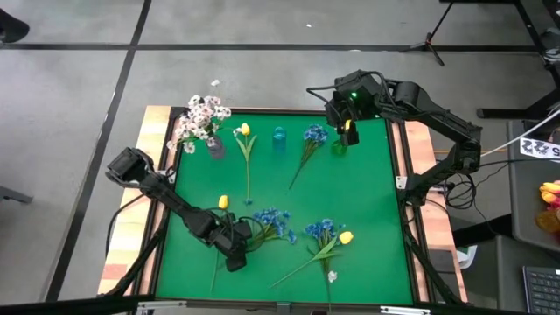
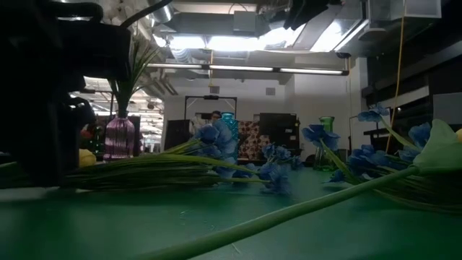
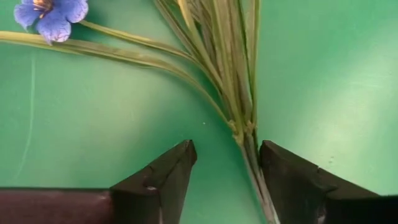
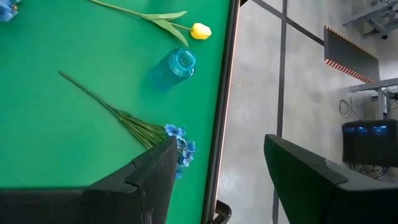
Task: Sort flowers into vase by color
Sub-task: Put the bottom left blue flowers into the blue vase
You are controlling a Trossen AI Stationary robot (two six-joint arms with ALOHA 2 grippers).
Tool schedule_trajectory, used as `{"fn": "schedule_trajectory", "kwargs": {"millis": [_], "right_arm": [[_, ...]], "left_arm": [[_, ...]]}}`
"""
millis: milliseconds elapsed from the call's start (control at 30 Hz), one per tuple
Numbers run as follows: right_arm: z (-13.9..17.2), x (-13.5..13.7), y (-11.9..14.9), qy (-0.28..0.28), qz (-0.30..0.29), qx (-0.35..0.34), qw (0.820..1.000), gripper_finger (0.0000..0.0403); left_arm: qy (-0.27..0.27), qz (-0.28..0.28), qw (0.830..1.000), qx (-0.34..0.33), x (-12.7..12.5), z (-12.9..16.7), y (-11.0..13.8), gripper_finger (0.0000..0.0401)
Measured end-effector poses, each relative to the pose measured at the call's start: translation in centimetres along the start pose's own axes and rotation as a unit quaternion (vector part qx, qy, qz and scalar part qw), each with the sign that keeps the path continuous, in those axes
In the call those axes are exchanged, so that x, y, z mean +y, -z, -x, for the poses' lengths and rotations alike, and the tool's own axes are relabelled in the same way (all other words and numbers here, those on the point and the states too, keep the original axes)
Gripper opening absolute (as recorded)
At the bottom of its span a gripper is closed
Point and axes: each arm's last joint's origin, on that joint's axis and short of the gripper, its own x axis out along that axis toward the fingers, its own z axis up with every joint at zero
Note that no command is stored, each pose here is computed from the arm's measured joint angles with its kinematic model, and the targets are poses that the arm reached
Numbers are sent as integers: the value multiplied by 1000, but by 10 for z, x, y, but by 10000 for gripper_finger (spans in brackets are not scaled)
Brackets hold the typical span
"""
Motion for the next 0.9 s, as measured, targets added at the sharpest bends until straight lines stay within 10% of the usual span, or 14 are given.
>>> {"fn": "schedule_trajectory", "kwargs": {"millis": [400, 900], "right_arm": [[0, 0, 0, -2, 0, 2, 1000, 241], [25, 0, 6, 25, -2, -22, 999, 241]], "left_arm": [[-9, 5, 1000, -6, 0, -4, -2, 16], [-56, -18, 967, -246, 1, 82, -56, 17]]}}
